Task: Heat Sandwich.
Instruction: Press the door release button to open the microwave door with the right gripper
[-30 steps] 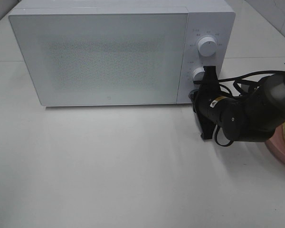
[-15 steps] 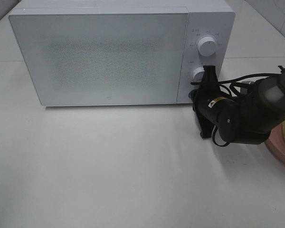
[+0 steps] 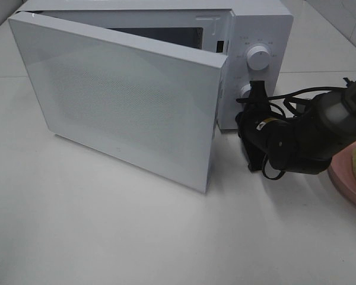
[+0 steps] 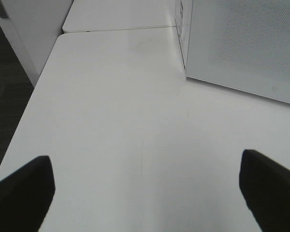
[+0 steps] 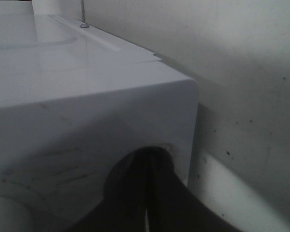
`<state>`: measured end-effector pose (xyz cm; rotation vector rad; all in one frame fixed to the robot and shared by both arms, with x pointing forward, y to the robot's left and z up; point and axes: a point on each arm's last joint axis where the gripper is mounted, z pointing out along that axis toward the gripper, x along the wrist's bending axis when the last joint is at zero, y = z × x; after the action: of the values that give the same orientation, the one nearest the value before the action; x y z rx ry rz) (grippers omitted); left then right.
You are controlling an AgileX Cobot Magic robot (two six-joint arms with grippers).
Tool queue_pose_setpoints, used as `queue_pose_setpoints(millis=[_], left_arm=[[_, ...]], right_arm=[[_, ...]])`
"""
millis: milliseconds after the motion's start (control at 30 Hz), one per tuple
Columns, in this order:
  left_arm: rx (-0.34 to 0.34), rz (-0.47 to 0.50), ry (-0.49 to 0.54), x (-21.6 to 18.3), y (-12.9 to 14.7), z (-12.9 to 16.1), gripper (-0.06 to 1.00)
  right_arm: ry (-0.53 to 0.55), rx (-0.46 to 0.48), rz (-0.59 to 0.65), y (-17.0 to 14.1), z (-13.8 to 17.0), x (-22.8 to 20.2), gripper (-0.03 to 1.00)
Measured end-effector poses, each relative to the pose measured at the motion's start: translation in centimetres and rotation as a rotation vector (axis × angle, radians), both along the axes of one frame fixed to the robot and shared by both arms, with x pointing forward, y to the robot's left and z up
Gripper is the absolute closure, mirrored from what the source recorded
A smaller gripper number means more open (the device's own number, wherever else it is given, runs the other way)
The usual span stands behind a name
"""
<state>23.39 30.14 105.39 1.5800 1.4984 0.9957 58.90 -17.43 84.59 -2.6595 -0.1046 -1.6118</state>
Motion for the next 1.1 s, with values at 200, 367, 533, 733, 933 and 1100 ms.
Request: queue_pose_setpoints(millis=[200,367,533,733,933,1100], left_arm=[[0.0,0.0,0.0,0.0,0.0,0.0,-0.03],[0.0,0.0,0.0,0.0,0.0,0.0,-0.03],[0.0,0.0,0.0,0.0,0.0,0.0,-0.03],[0.0,0.0,0.0,0.0,0.0,0.0,-0.03],[0.0,0.0,0.0,0.0,0.0,0.0,-0.03],[0.0,0.0,0.0,0.0,0.0,0.0,-0.03]], right_arm=[[0.013,0.004,0.001,0.05,0.03,0.08,0.95],[0.02,0.003,0.006,0.01,0.0,0.09,0.95],[0.027,0.004,0.015,-0.05,0.0,0.11,0.95],[0.027,0.003,0.018,-0.09,0.0,0.13,0.95],[0.044,0.006,0.025,-0.05,0.16,0.19,0.95],[0.047,0.007,0.03,-0.18,0.36,0.08,0.95]])
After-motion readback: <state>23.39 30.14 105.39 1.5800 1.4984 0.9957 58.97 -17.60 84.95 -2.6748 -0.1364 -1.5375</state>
